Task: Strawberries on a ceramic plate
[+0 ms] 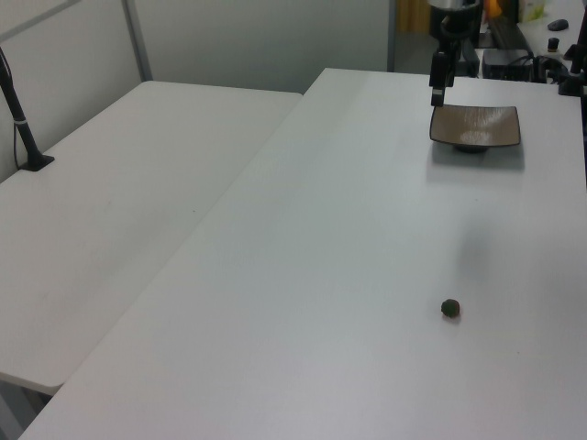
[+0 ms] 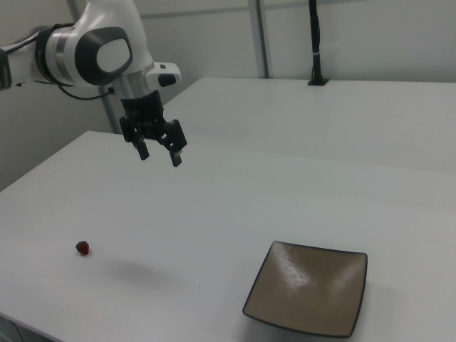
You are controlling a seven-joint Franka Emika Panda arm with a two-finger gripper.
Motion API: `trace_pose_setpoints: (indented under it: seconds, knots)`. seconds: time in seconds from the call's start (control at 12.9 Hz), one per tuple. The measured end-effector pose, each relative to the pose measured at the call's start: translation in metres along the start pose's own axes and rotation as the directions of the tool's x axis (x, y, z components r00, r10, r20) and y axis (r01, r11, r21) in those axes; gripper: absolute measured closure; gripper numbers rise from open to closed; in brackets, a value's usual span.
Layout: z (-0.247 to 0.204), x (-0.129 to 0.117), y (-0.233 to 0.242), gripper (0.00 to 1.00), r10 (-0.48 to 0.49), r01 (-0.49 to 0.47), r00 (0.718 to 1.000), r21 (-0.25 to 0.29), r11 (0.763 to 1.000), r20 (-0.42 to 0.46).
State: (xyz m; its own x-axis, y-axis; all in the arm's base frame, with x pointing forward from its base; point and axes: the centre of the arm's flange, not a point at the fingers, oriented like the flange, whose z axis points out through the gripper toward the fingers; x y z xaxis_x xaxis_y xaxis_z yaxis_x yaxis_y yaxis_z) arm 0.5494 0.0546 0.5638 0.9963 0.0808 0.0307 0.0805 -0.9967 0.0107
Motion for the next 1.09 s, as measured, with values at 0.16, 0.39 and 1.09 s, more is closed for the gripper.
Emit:
trace_pose_setpoints:
  seconds: [0.16, 0.39, 1.09]
  knots:
    - [0.0, 0.0, 0.0, 0.0, 0.0, 0.0, 1.0, 0.0, 1.0, 0.0]
    - [0.0, 0.0, 0.002, 0.0, 0.003, -0.003, 1.0, 0.001, 1.0, 0.0]
    - [0.0, 0.0, -0.011, 0.0, -0.014, 0.014, 1.0, 0.032, 0.999, 0.0]
